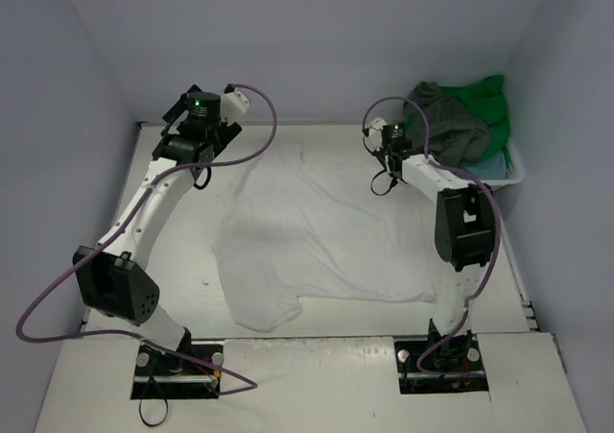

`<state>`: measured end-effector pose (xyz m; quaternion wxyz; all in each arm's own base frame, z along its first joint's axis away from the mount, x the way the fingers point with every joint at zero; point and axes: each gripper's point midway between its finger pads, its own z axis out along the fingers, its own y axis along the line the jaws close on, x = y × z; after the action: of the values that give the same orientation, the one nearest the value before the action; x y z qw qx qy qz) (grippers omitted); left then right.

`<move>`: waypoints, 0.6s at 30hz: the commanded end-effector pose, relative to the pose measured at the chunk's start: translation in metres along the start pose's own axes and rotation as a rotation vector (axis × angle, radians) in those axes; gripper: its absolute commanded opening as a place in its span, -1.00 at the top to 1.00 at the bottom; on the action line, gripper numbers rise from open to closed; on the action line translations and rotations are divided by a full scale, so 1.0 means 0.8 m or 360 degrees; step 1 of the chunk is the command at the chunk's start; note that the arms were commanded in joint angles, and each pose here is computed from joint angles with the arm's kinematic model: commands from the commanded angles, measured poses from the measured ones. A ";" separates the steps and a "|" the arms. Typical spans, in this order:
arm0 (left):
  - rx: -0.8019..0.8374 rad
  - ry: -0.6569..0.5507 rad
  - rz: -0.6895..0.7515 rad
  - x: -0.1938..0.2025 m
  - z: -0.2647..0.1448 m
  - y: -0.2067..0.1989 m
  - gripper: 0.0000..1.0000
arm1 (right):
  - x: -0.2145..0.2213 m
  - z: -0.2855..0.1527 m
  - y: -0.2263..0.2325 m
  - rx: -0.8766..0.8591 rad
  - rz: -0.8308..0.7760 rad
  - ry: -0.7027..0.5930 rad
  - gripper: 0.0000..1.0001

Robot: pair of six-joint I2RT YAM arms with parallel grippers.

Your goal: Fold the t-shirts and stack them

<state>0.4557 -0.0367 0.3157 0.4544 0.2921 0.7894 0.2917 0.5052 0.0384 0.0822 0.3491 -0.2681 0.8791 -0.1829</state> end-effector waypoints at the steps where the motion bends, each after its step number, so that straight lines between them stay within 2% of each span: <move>1: -0.0021 -0.0047 -0.0088 0.002 -0.025 0.014 -0.69 | -0.046 0.008 -0.020 0.0082 0.0053 -0.0121 1.00; 7: 0.0230 -0.0070 -0.0138 0.020 -0.043 -0.032 -0.69 | -0.053 -0.002 0.008 -0.0040 0.0014 -0.0164 1.00; 10: 0.0340 -0.0048 -0.0151 0.034 -0.049 -0.056 -0.69 | -0.032 -0.019 0.028 -0.0145 -0.0026 -0.0108 1.00; 14: 0.0540 -0.0090 -0.0159 0.044 -0.065 -0.095 -0.69 | -0.028 -0.065 0.033 -0.0256 -0.0031 -0.0155 1.00; 18: 0.0819 -0.0087 -0.0127 0.061 -0.095 -0.141 -0.69 | 0.002 -0.120 0.079 -0.0620 -0.0194 -0.0093 1.00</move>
<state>0.3701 -0.0655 0.2258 0.3802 0.3542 0.8449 0.1271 0.4494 0.0809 0.0747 0.3009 -0.3420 0.8865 -0.0814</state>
